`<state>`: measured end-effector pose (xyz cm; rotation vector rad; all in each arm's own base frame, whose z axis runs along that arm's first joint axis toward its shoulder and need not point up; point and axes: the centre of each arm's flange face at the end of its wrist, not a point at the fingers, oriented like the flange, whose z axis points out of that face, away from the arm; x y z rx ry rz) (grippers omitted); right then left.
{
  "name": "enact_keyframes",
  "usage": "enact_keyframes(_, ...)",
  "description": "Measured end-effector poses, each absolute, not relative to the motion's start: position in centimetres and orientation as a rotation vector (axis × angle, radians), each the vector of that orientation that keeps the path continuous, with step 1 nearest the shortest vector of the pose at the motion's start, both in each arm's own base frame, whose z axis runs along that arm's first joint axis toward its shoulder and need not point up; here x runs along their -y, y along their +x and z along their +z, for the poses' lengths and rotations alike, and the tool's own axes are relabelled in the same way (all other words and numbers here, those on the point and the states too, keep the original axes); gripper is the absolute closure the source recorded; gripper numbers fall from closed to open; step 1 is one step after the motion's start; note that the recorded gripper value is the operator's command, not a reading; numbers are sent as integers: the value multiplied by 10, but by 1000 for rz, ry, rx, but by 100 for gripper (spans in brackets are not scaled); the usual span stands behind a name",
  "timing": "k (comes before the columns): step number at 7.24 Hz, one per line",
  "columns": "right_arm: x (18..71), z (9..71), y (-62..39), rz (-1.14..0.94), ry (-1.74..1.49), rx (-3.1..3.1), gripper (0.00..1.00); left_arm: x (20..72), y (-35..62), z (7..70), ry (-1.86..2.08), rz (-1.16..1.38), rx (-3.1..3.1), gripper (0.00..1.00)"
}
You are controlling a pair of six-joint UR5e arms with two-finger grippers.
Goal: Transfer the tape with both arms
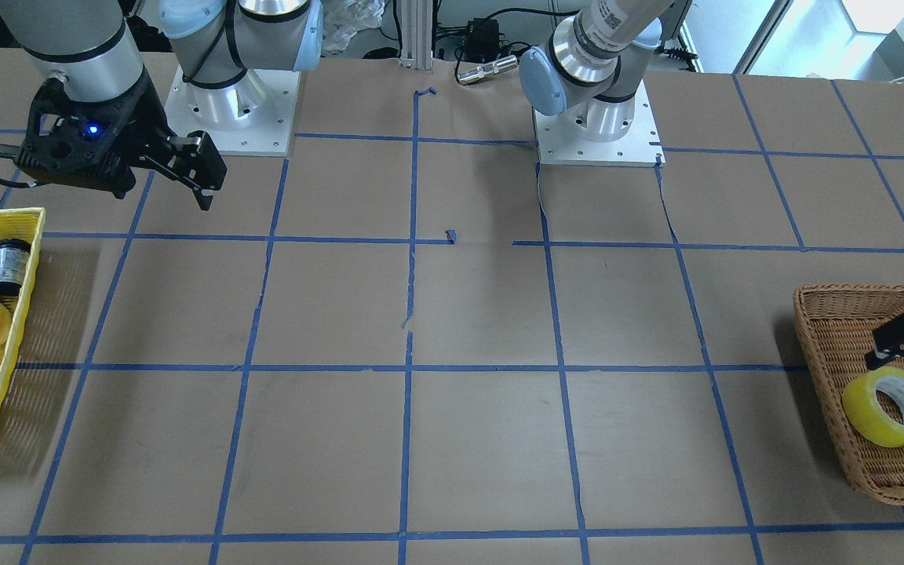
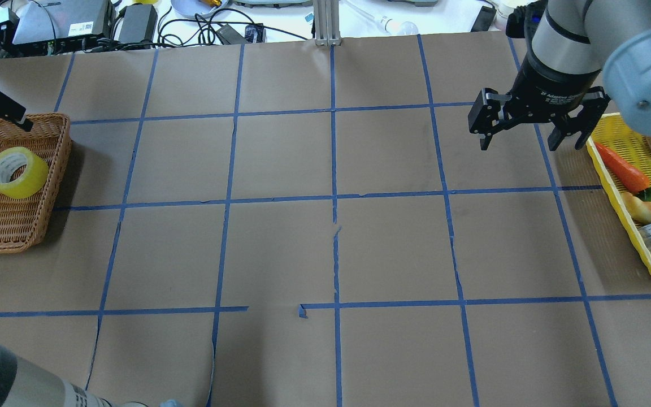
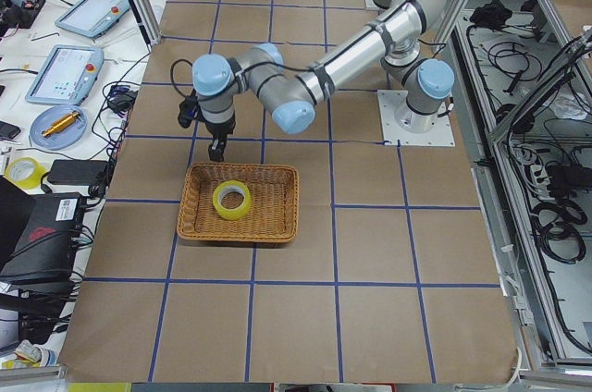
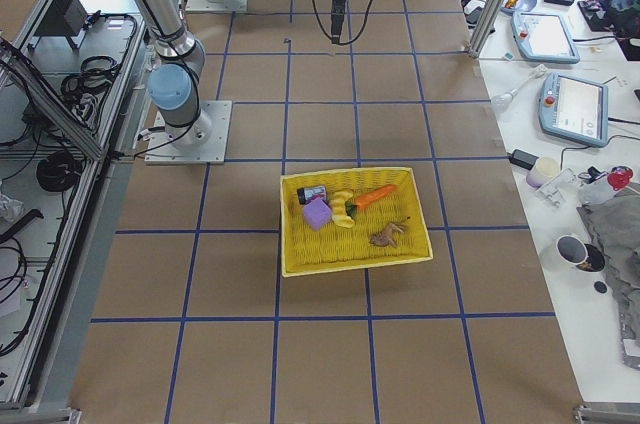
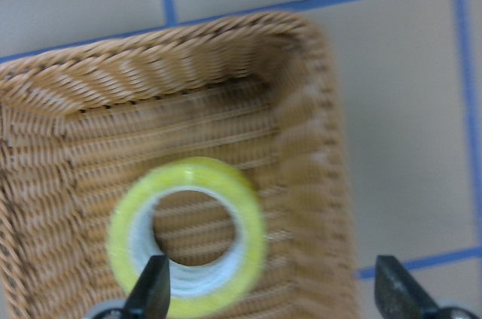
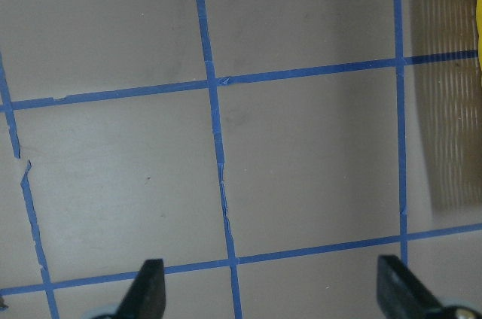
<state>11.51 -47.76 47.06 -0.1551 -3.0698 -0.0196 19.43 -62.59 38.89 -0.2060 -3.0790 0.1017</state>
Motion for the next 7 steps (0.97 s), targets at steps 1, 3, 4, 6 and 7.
enact_keyframes(1, 478, 471, 115, -19, -155, 3070, 0, 627, 109, 418, -92, 88, 3077, 2)
enact_keyframes(3, 478, 471, 115, -19, -155, 3069, 0, 601, -55, 468, 37, 108, 3072, 0)
enact_keyframes(4, 478, 471, 114, -19, -154, 3066, 0, 574, -109, 489, 47, 133, 3073, 0)
enact_keyframes(6, 478, 471, 114, -19, -154, 3060, 0, 525, -143, 508, 67, 152, 3094, 0)
enact_keyframes(7, 478, 470, 113, -21, -154, 3058, 0, 509, -143, 509, 75, 130, 3109, 0)
